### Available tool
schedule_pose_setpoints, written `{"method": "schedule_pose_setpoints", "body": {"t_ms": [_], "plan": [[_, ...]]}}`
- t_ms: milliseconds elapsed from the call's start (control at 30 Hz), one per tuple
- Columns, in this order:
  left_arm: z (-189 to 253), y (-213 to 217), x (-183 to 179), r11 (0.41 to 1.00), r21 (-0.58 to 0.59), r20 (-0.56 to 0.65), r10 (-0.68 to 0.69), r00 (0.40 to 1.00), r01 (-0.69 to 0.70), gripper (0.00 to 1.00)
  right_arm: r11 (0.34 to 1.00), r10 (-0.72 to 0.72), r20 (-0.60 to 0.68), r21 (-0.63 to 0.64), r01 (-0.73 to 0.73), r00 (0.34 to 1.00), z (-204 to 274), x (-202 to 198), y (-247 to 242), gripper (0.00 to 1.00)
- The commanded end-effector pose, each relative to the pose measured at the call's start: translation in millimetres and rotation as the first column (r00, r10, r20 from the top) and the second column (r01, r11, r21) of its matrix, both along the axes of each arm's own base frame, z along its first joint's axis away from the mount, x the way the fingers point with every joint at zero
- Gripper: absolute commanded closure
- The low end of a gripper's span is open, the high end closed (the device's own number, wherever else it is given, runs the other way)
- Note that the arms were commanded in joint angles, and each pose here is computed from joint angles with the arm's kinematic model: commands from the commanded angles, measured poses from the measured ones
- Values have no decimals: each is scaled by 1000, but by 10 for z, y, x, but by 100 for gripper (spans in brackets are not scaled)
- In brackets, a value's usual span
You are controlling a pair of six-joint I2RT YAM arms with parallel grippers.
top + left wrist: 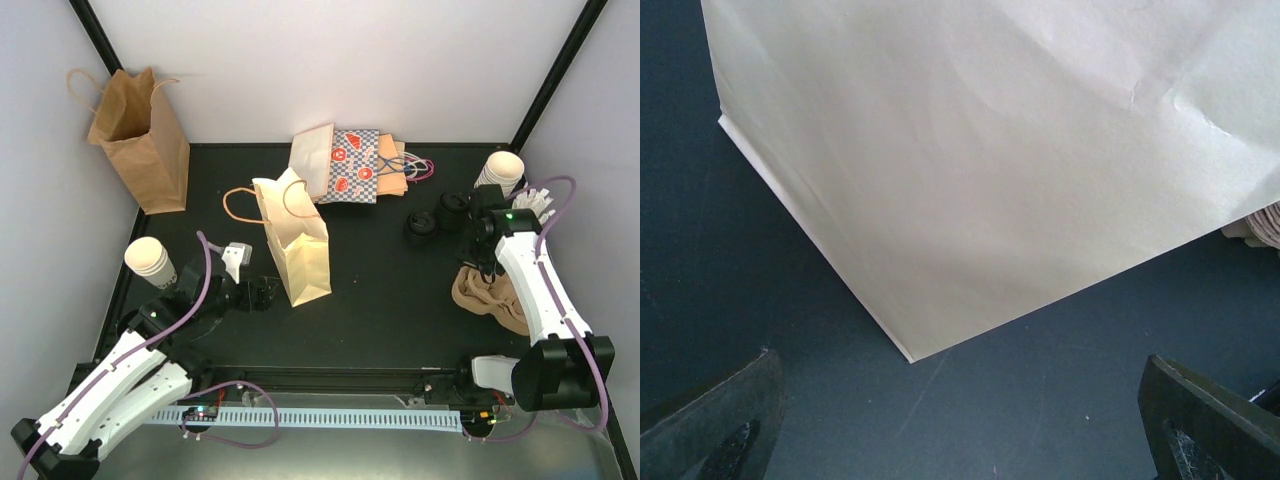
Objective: Pack the takeout coffee
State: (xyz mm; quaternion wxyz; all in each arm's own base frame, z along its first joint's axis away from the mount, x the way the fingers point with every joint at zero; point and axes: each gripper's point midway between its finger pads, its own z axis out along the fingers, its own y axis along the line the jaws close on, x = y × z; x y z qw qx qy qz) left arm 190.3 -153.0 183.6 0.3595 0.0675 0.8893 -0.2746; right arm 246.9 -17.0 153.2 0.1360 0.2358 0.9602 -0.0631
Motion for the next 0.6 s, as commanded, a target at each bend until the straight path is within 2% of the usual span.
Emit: {"method": "schedule_pose_setpoints", "body": {"t_ms": [0,100,233,467,533,567], "plan": [[120,-48,12,1000,-14,29,-25,999,25,1,999,34,77,9,-35,996,255,27,48,85],[122,-53,9,1000,-16,28,-26,999,27,1,997,65,70,46,-69,995,207,51,132,82],[121,-50,7,1000,-16,28,-26,999,27,1,996,72,44,49,-74,996,134,31,155,51],[130,-46,3,1000,-20,31,-24,999,24,1,1000,-3,47,-16,4,999,137,-53,6,49],[131,-47,-2,999,-21,31,-25,999,26,1,997,-65,39,-47,67,997,125,-115,-76,49],[133,-44,-1,999,-22,31,-24,999,24,1,992,-104,56,-62,108,993,126,-154,-125,41]]}}
